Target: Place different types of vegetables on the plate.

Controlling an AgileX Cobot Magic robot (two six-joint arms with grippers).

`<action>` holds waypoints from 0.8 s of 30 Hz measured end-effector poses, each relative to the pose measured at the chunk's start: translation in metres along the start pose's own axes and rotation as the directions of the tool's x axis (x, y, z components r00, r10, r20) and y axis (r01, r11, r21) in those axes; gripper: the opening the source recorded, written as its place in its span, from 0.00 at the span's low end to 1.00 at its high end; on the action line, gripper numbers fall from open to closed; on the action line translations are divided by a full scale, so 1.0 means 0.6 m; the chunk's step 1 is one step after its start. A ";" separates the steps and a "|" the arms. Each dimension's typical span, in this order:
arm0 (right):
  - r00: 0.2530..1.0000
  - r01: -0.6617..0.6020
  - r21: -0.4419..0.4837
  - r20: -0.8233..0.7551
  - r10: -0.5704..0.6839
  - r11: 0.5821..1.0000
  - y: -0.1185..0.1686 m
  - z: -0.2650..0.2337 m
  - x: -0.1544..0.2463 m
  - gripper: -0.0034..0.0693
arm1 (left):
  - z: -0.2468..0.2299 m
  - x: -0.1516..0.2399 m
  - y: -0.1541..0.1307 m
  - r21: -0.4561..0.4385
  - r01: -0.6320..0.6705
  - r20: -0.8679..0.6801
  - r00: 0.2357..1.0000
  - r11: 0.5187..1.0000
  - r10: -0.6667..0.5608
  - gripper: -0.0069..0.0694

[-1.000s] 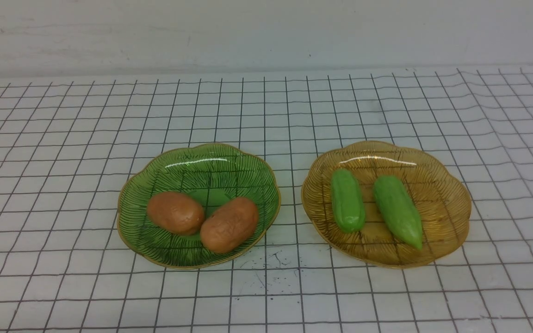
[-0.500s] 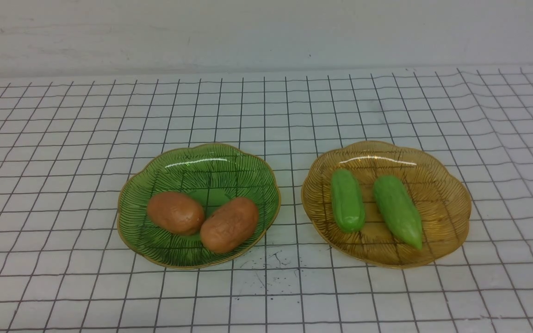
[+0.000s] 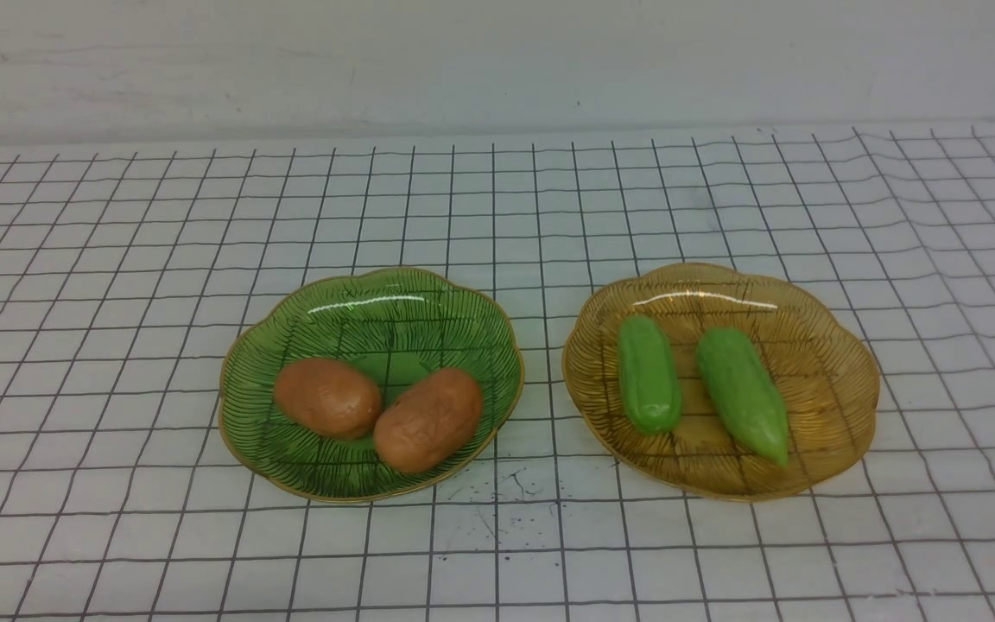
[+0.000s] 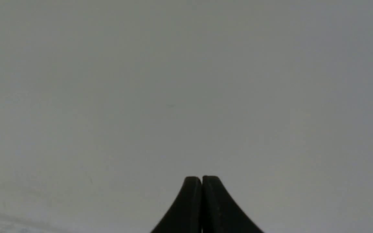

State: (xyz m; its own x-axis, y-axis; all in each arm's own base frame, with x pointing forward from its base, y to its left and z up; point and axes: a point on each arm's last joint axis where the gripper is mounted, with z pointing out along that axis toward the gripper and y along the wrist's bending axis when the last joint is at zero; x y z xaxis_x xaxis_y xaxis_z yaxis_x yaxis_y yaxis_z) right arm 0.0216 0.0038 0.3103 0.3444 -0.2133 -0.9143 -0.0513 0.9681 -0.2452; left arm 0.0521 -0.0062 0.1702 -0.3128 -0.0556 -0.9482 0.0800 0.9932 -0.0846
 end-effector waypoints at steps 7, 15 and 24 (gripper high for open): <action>0.941 -0.107 0.090 -0.313 0.130 0.990 0.026 -0.001 0.145 0.03 | 0.000 0.000 0.000 0.000 0.001 0.000 1.000 1.000 -0.001 0.08; 0.852 -0.129 0.106 -0.497 0.165 0.986 0.041 -0.018 0.217 0.03 | 0.000 0.000 0.000 -0.001 -0.001 -0.001 1.000 1.000 0.001 0.08; 0.845 -0.169 0.112 -0.494 0.202 0.979 0.042 -0.018 0.217 0.03 | 0.000 0.000 0.000 -0.001 -0.001 -0.001 1.000 1.000 0.001 0.08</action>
State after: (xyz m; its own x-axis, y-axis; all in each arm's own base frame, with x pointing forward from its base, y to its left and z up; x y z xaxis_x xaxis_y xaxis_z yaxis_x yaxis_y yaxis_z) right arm 0.0548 -0.0009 0.1815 -0.1827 -0.0496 -0.9819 -0.0036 0.9988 -0.0498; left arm 0.0521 -0.0061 0.1701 -0.3135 -0.0546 -0.9480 0.0792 0.9934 -0.0834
